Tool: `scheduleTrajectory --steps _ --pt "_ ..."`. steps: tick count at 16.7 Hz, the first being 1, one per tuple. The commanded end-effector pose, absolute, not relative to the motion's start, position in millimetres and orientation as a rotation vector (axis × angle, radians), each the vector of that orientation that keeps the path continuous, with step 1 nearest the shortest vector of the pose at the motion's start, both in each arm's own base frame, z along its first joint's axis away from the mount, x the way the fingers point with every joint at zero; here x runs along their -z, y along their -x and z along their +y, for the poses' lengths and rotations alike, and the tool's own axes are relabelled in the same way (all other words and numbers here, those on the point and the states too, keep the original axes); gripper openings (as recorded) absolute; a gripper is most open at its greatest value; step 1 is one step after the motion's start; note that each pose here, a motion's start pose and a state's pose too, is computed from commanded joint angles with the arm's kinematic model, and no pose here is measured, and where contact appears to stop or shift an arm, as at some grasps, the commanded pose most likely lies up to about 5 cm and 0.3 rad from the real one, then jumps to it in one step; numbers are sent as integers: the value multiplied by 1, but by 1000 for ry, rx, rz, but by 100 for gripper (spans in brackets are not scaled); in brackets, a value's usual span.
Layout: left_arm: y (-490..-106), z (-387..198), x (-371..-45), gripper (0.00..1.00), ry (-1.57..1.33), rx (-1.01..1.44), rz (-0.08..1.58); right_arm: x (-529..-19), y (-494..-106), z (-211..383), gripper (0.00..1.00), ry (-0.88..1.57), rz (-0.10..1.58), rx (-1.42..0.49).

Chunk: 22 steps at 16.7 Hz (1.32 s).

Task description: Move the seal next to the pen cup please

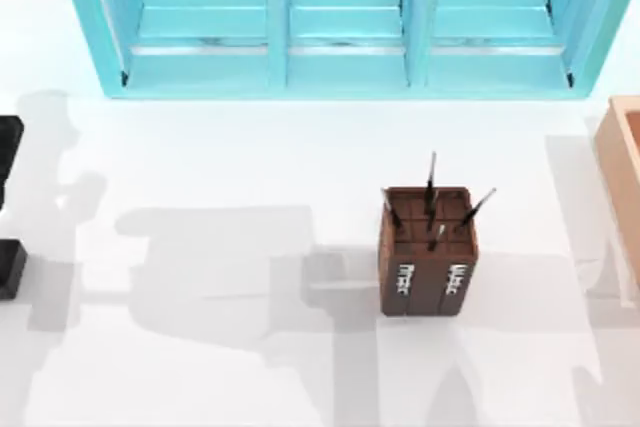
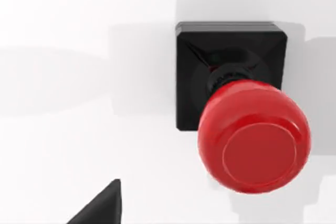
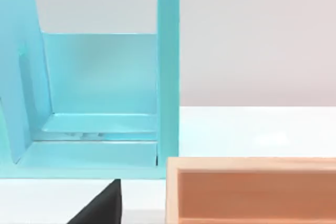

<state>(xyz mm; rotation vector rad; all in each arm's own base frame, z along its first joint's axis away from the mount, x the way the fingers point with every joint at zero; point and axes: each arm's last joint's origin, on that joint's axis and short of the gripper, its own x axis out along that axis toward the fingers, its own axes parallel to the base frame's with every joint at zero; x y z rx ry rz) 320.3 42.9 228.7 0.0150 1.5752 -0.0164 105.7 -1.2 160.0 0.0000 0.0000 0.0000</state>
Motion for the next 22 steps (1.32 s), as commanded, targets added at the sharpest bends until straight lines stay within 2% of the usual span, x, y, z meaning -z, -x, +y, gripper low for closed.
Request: scheduleTrajectory --steps 7,12,22 --pt "-320 44 -154 100 -16 16 1568 -160 -106 -1 100 0 0 0" --pt "-319 43 -149 100 -15 16 1571 -160 -106 -1 100 0 0 0" --pt "-319 43 -149 25 -15 16 1571 -160 -106 -1 100 0 0 0"
